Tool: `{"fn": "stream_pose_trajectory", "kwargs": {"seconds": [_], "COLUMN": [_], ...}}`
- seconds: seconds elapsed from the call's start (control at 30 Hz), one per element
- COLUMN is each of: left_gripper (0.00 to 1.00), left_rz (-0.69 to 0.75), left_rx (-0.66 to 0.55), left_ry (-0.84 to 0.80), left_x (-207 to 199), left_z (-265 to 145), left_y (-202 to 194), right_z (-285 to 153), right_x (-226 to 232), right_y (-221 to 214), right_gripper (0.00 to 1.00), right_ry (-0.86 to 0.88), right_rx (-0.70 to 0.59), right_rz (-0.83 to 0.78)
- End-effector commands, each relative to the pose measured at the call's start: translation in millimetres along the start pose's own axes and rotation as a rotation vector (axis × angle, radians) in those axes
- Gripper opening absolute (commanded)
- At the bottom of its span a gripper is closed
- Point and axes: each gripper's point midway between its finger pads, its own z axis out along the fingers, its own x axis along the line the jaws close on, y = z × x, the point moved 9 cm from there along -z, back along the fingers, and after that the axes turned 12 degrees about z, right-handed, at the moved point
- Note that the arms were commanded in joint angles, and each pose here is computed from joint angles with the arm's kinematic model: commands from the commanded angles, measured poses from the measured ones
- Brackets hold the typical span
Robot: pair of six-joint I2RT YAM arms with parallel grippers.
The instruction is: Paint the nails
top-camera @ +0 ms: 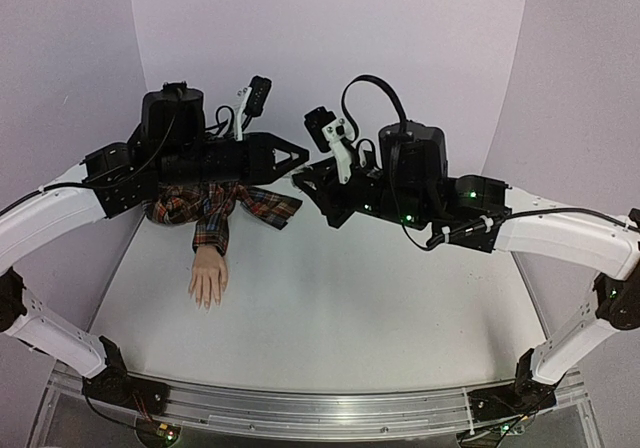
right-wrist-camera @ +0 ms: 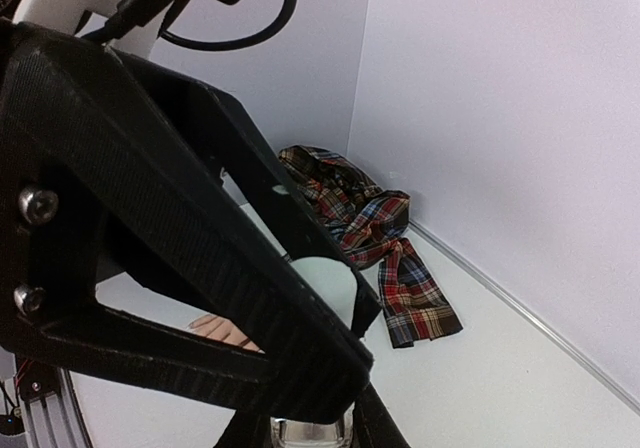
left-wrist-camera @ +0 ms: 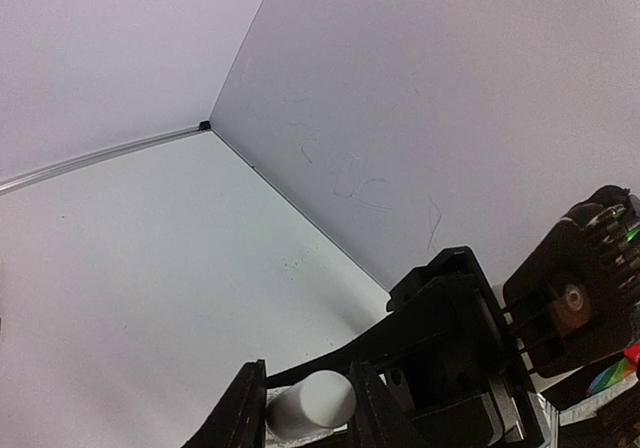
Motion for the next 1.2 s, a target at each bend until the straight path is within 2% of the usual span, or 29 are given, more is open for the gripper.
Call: {"fn": "stream_pose_trajectory", "kwargs": {"seconds": [0.0,0.1,0.17,0.3,0.4,0.47,0.53,0.7,0.8,0.83,0.87,0.93,1.07,1.17], "left_gripper": [0.12,0.04,0.00,0.00,0.00,0.00,0.00,0.00,0.01,0.10,0.25,0.48,0.70,0.76], "left_rz": [0.029,0.051,0.088,0.155,0.206,0.230,0.256,0.262,0.244,0.233,0.234,0.230,0.182,0.111], "left_rx": [-0.030,-0.019,-0.009,0.033,0.044,0.021,-0.007,-0.014,0.002,0.014,0.011,-0.003,-0.035,-0.013], "left_ry": [-0.013,-0.071,-0.188,-0.516,-0.835,-0.995,-1.079,-1.063,-0.983,-0.932,-0.873,-0.733,-0.450,-0.251], "left_x": [-8.4,-13.1,-22.3,-46.6,-65.6,-73.6,-77.9,-79.5,-77.3,-75.9,-74.5,-69.0,-53.7,-38.4], "left_z": [-9.8,-9.2,-9.0,-13.2,-24.3,-35.0,-43.9,-52.0,-54.5,-54.9,-56.7,-62.0,-69.4,-62.7], "left_y": [14.5,13.7,12.6,8.9,5.6,5.0,6.1,7.7,7.3,7.5,9.3,10.3,11.9,15.0], "right_z": [-5.1,-7.4,-14.1,-36.2,-50.6,-51.0,-48.7,-49.9,-51.3,-51.9,-52.3,-52.8,-51.0,-48.7], "right_x": [5.0,6.9,11.1,32.3,52.1,58.8,61.9,55.0,45.8,42.4,38.6,28.8,8.5,-1.9], "right_y": [29.3,29.4,32.6,37.5,39.6,43.0,42.5,36.2,30.2,26.8,23.4,15.2,-1.4,-9.1], "right_gripper": [0.00,0.00,0.00,0.00,0.00,0.00,0.00,0.00,0.00,0.00,0.00,0.00,0.00,0.00], "right_ry": [0.011,0.041,0.129,0.684,1.054,1.188,1.250,1.189,1.067,1.015,0.957,0.819,0.547,0.410], "right_rx": [-0.104,-0.101,-0.104,-0.044,0.008,0.059,0.094,0.063,0.025,0.009,-0.007,-0.043,-0.053,-0.055], "right_rz": [0.025,0.023,0.030,0.030,0.045,0.083,0.098,0.088,0.078,0.067,0.058,0.019,0.003,-0.008]}}
